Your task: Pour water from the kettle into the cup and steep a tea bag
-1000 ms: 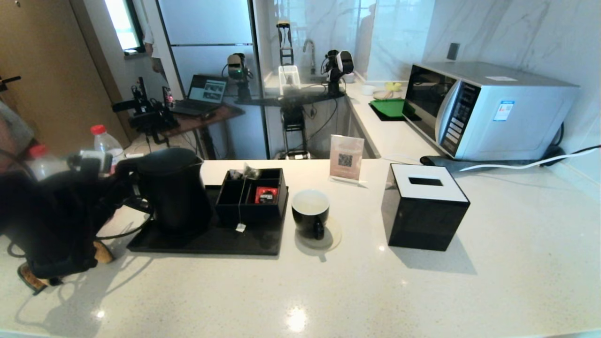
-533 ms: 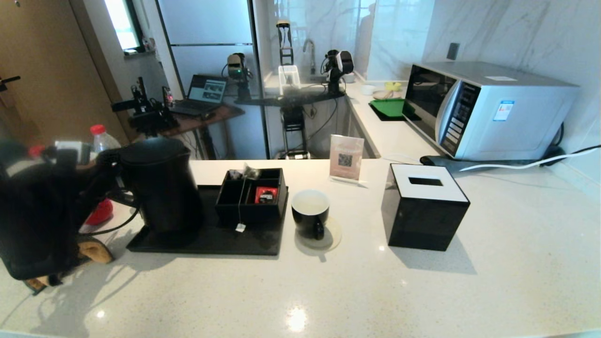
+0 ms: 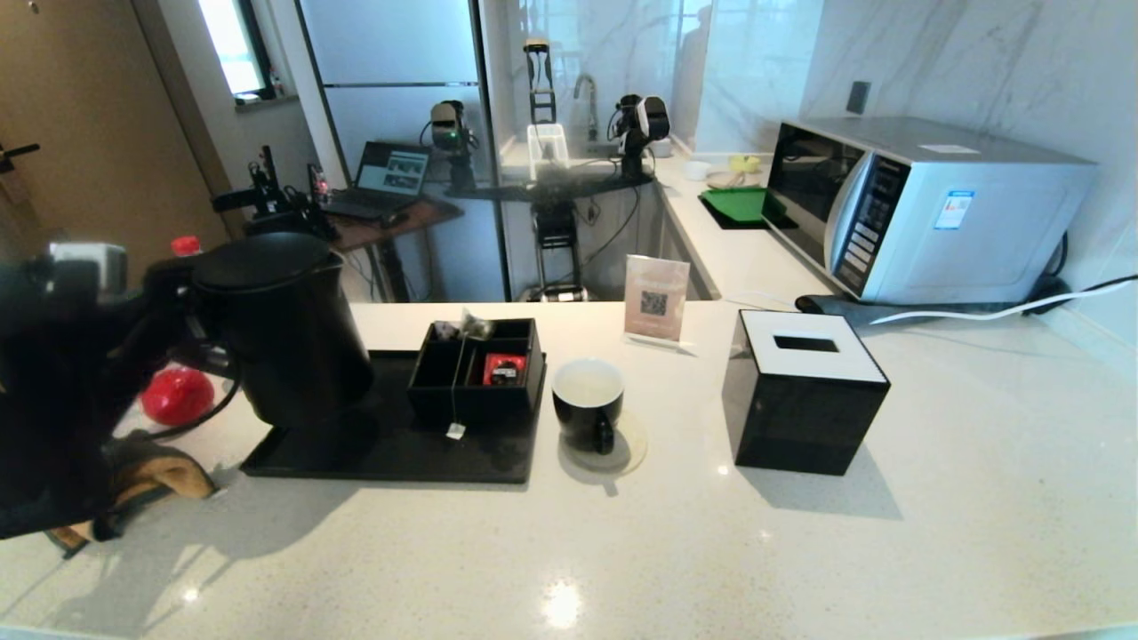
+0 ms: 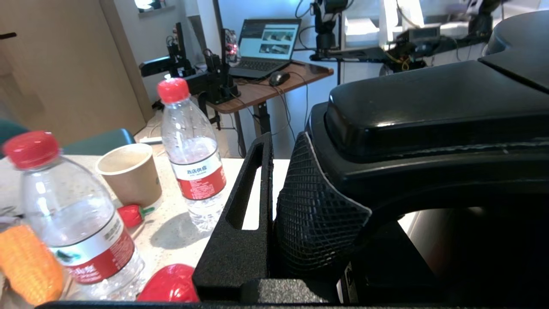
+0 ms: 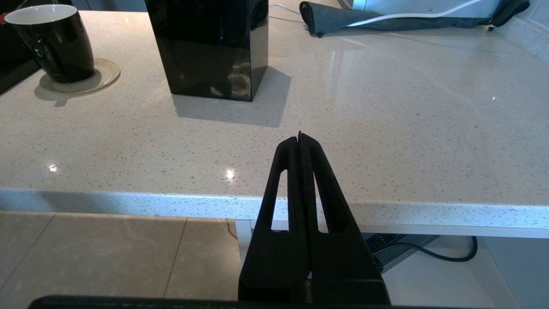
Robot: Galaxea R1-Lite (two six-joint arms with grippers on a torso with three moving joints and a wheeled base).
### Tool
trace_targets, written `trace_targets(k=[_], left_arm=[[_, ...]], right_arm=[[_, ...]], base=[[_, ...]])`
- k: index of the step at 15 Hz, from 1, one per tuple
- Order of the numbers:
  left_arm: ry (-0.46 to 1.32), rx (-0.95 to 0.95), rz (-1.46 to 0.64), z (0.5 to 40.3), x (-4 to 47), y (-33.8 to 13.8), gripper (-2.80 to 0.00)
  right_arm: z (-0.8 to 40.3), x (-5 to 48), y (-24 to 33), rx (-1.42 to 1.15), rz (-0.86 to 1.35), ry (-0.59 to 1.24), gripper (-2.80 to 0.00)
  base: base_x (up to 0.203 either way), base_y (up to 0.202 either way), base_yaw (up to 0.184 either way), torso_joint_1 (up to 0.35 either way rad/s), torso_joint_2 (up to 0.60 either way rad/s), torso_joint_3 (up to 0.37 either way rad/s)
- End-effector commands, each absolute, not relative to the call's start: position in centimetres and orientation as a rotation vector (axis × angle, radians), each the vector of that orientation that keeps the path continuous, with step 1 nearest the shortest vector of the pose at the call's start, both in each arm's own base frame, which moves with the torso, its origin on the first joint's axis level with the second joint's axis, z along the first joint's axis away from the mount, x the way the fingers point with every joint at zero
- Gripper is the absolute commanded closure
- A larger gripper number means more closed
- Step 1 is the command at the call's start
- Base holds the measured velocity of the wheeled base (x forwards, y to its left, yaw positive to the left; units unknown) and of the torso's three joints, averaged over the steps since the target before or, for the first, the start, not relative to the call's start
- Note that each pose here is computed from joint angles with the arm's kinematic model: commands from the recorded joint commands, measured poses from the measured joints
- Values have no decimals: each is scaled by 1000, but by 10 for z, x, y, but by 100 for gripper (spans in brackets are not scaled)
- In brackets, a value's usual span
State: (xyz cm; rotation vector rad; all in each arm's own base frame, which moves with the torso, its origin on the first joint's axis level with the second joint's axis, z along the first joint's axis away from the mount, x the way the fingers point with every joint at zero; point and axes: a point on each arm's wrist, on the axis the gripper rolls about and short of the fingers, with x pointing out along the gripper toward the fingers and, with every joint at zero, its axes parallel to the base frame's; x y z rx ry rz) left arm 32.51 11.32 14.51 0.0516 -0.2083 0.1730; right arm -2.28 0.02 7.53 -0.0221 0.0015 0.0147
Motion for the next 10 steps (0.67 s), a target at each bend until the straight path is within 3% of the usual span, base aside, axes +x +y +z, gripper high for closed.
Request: trace_targets(k=[1,10], left_arm=[[-295,60,162,168,309,105,0],[-329,51,145,188,272,88,0]], right_arm=[[75,-23,0,-23,15,1,0],[75,-23,0,-23,15,1,0]], base=[[0,0,0,0,0,0],[0,0,0,0,0,0]])
